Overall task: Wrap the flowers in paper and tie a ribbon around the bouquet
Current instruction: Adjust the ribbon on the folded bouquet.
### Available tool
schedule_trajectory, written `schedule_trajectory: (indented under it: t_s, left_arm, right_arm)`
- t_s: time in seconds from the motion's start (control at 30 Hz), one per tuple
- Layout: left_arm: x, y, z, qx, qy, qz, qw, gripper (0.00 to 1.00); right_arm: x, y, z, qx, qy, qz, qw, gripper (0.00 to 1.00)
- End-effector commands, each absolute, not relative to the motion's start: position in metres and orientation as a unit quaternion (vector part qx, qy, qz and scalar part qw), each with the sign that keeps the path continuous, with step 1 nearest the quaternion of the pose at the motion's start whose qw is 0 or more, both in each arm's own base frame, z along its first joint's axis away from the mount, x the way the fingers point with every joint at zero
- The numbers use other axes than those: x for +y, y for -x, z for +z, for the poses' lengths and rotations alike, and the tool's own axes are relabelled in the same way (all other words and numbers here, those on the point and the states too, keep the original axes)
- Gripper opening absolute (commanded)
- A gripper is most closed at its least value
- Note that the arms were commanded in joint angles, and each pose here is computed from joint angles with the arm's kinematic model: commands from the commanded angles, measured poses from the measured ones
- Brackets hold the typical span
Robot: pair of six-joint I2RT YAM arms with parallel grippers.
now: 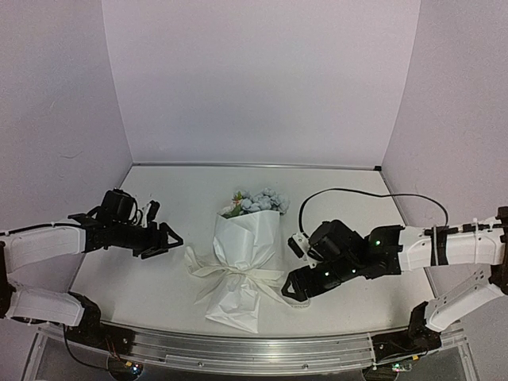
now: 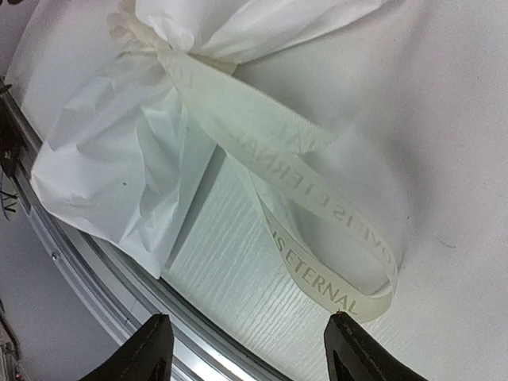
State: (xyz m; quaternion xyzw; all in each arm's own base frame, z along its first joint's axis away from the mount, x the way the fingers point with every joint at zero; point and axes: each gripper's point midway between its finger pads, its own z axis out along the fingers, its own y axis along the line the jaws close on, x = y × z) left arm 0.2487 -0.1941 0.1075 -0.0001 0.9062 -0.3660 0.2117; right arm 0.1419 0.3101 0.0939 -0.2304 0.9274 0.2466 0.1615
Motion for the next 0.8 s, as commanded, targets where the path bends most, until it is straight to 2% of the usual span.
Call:
schedule_trajectory:
  t_s: [0.0,0.23,0.53,0.67,0.77]
  left_arm:
    - [-0.214,-0.234,0.120,0.897,-0.048,-0.375,0.230,0.69]
    - [-0.236,-0.209,0.103,0.902,-0.077,-0.371,0.207,0.64]
    - [-0.252,-0.188,0.083,0.911,-0.105,-0.360,0.175,0.59]
    - [-0.260,-0.181,0.076,0.912,-0.123,-0.354,0.165,0.56]
    - [-0.269,-0.175,0.070,0.916,-0.144,-0.338,0.160,0.56]
  right_arm:
    - [0.323,-0.169,0.110,0.923,0.197,0.291,0.157,0.67]
    - [0.359,-0.209,0.095,0.910,0.135,0.366,0.138,0.63]
    - [0.376,-0.227,0.077,0.902,0.091,0.394,0.152,0.51]
    - [0.377,-0.228,0.076,0.901,0.088,0.395,0.154,0.41]
    - [0.379,-0.227,0.076,0.901,0.087,0.399,0.149,0.22]
